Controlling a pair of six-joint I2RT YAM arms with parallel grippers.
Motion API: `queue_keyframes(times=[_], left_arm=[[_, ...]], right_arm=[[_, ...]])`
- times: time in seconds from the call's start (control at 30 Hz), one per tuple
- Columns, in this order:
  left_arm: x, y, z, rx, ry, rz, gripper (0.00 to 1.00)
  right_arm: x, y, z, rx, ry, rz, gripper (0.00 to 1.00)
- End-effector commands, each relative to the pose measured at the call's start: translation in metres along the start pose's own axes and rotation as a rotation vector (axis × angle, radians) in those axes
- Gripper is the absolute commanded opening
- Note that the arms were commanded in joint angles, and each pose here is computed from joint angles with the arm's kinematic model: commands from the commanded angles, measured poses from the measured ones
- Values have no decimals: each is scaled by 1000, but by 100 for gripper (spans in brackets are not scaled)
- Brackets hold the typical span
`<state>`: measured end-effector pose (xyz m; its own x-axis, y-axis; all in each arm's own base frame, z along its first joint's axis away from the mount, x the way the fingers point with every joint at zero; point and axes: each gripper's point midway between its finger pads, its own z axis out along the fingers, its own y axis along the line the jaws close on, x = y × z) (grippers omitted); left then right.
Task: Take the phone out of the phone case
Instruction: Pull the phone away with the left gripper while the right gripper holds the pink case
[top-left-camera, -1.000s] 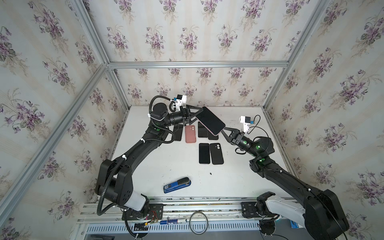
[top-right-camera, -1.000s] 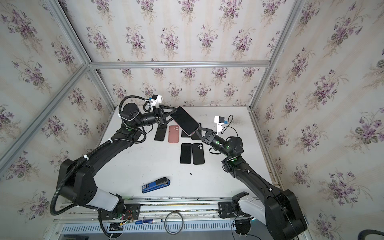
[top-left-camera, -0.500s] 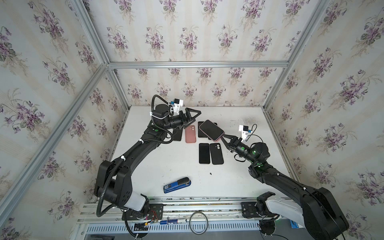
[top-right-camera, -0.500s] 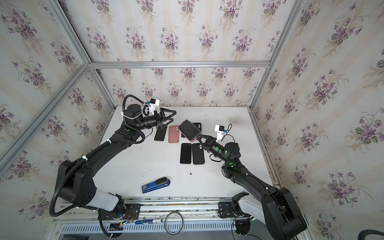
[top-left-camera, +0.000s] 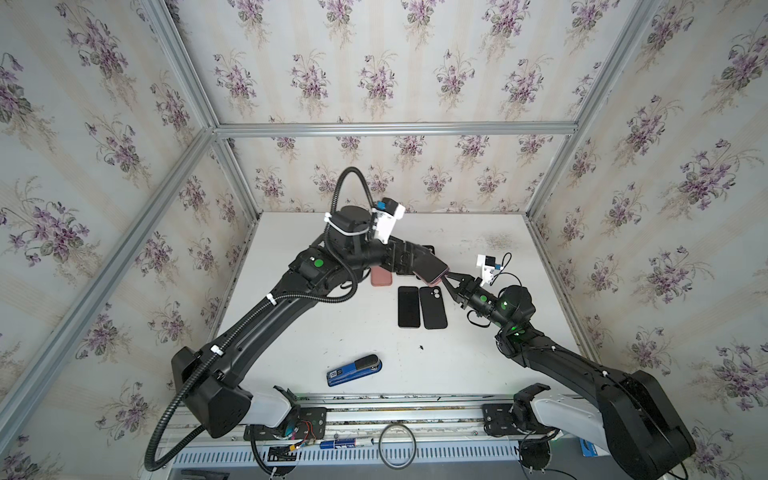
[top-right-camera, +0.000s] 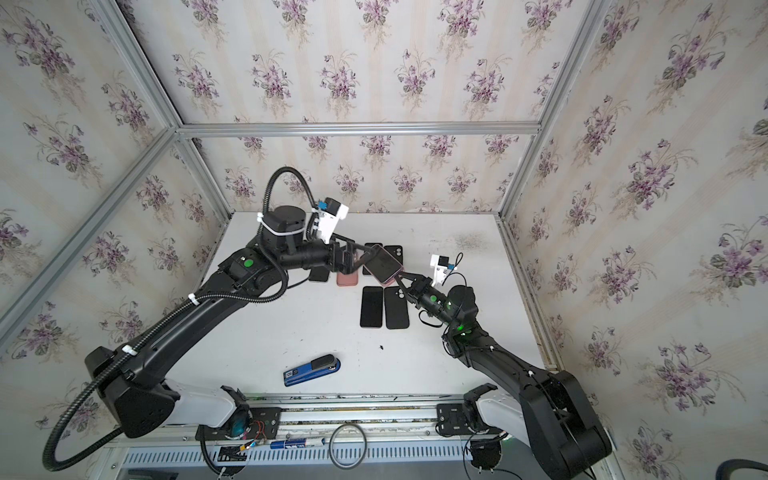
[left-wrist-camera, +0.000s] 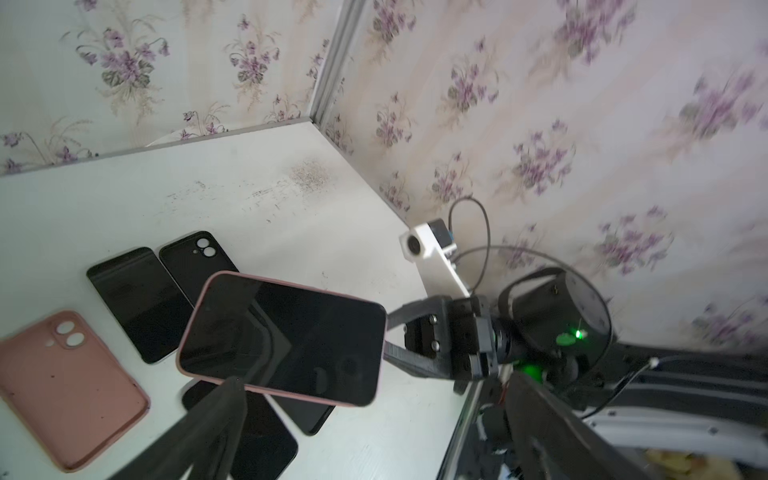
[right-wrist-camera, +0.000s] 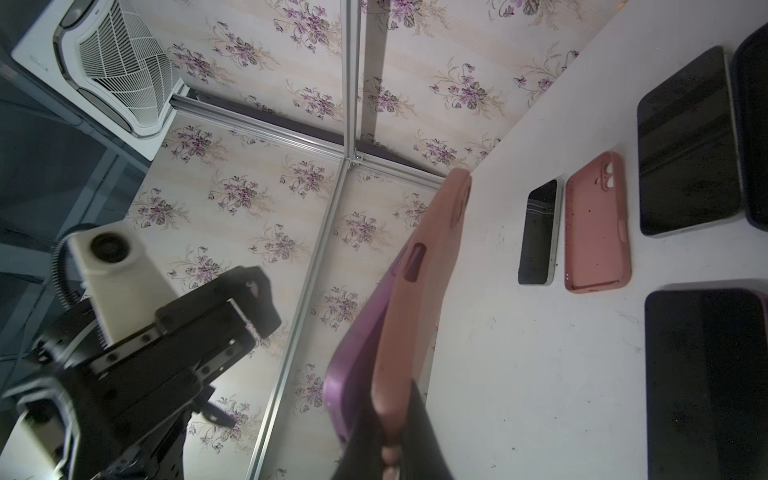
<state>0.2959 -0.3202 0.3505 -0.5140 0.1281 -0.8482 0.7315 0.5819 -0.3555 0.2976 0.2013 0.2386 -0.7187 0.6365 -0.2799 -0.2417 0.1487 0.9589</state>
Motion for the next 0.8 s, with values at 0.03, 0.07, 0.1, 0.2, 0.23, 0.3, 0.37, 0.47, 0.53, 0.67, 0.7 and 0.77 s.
queue_keyframes(times=[0.03,0.07,0.1,0.2,0.23,0.3,0.37,0.47,0.53,0.67,0.7,0.77], left_arm=[[55,20,-1,-247,213,314,100],[59,16,2,-249,229,342,100],[63,12,5,-254,245,370,100],[69,8,15,-284,279,428,99],[70,7,19,-284,288,437,99],[71,2,25,-261,296,438,98],[72,1,31,-264,308,449,97],[70,8,40,-304,320,453,92],[69,7,44,-303,319,447,90],[67,7,55,-299,324,449,87],[66,9,56,-308,326,449,87],[64,11,60,-322,324,452,85]], right_arm=[[-5,17,1,-57,-17,-29,0],[-4,16,1,-52,-15,-29,0],[-4,16,1,-48,-14,-27,0],[-3,15,1,-46,-10,-26,0],[-3,15,1,-48,-9,-28,0],[-3,15,1,-48,-9,-27,0],[-2,14,0,-45,-9,-23,0],[-1,15,0,-47,-8,-24,0],[0,14,0,-45,-7,-23,0],[3,12,0,-43,-3,-20,0],[3,12,0,-42,-3,-21,0],[3,12,0,-45,-2,-20,0]])
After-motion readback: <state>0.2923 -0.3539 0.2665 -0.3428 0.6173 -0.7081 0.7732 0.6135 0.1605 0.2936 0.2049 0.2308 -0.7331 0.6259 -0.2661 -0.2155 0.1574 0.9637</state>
